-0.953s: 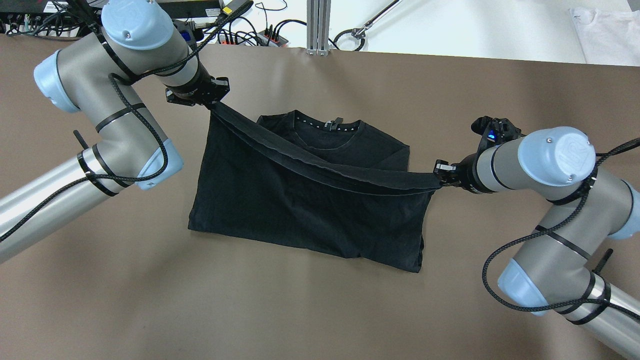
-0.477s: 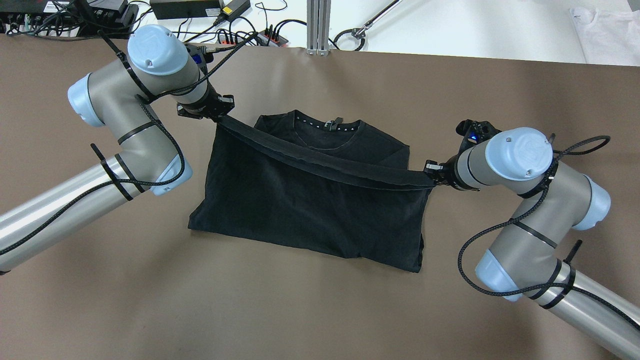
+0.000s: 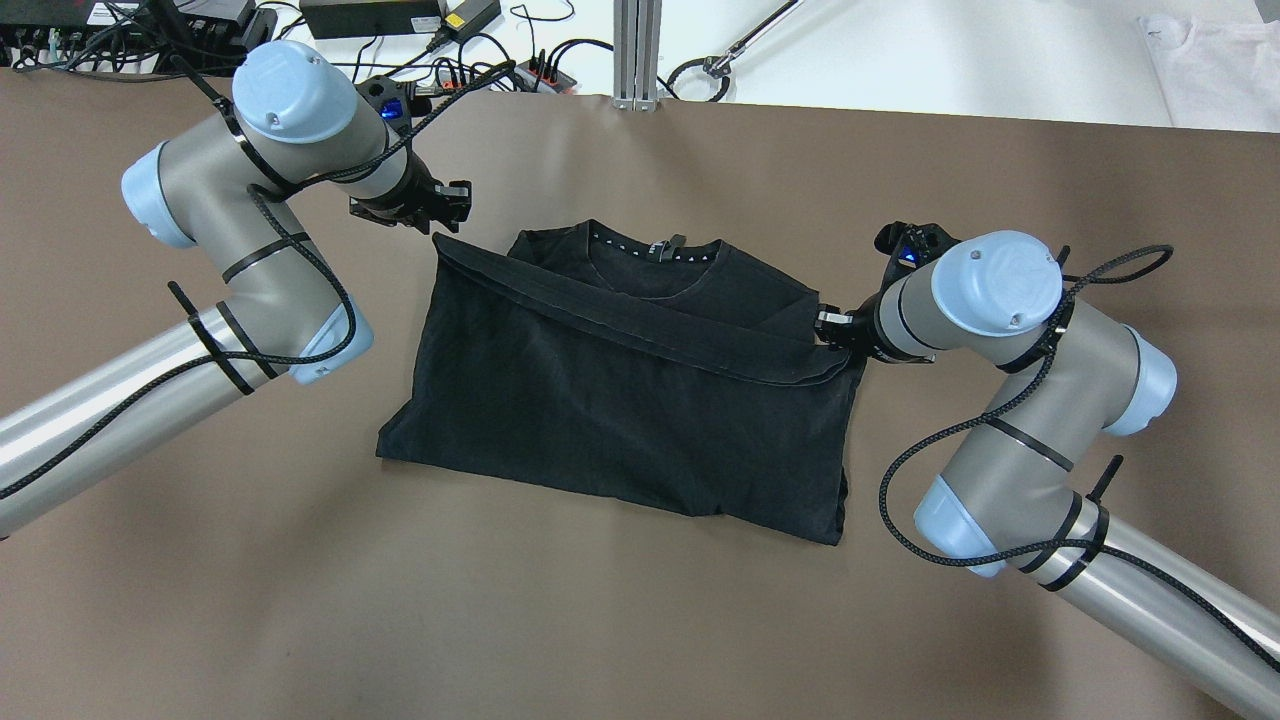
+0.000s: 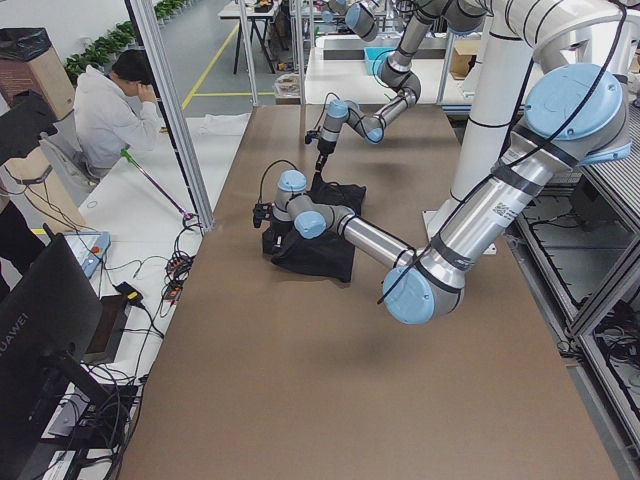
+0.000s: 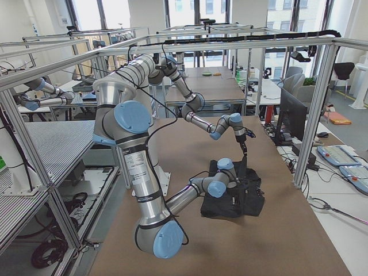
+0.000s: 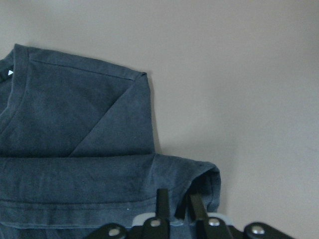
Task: Fold clothes
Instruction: 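Lower the hem onto the shirt and open both grippers, then grasp the folded shirt's side edge with the left gripper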
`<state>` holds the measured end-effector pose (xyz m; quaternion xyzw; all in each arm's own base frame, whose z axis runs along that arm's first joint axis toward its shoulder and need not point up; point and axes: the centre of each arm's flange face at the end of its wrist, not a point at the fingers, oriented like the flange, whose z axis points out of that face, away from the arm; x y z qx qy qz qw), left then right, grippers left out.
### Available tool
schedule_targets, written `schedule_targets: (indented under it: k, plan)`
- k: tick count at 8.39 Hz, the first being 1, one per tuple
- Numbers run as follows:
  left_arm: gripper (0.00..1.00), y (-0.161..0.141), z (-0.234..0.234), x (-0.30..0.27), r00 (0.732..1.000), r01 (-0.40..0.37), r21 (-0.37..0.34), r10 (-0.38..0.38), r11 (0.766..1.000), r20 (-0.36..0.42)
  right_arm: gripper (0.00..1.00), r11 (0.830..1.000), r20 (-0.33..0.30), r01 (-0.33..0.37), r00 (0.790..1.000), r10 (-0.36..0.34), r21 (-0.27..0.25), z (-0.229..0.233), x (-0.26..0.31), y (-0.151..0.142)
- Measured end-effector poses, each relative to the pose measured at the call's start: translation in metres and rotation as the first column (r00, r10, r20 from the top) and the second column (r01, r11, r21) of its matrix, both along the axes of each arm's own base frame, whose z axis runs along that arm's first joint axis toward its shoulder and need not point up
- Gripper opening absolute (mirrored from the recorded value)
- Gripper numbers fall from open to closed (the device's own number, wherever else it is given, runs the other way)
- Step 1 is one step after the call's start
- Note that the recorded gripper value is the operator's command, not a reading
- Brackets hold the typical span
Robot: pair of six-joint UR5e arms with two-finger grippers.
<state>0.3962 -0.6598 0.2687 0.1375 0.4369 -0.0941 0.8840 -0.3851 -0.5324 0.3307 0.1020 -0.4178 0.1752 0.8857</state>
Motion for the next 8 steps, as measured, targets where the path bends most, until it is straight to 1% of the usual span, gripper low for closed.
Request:
schedule_targets:
  k: [1,2,4,5,7,8]
  plan:
    - [1.00,0.002,0.001,-0.020,0.998,-0.049,0.017,0.049,0.999,-0.026,0.94,0.999,0.000,0.031,1.000,-0.031,0.026,-0.006,0.001,0.000]
    - [1.00,0.011,0.008,-0.040,0.994,-0.095,0.038,0.096,0.995,-0.050,0.94,0.997,0.003,0.055,0.998,-0.055,0.050,-0.012,0.002,0.001]
    - [1.00,0.055,0.035,-0.071,0.986,-0.141,0.074,0.147,0.987,-0.078,0.94,0.994,0.010,0.075,0.997,-0.076,0.077,-0.020,0.004,0.006]
    - [1.00,0.083,0.054,-0.073,0.981,-0.167,0.088,0.174,0.982,-0.083,0.94,0.993,0.010,0.077,0.997,-0.078,0.084,-0.021,0.003,0.007]
    - [1.00,0.134,0.093,-0.045,0.967,-0.225,0.125,0.237,0.966,-0.090,0.94,0.993,0.010,0.077,0.997,-0.078,0.090,-0.021,0.002,0.010]
    - [0.94,0.154,0.104,-0.027,0.963,-0.243,0.131,0.255,0.961,-0.087,0.94,0.993,0.009,0.077,0.997,-0.078,0.091,-0.021,0.001,0.011]
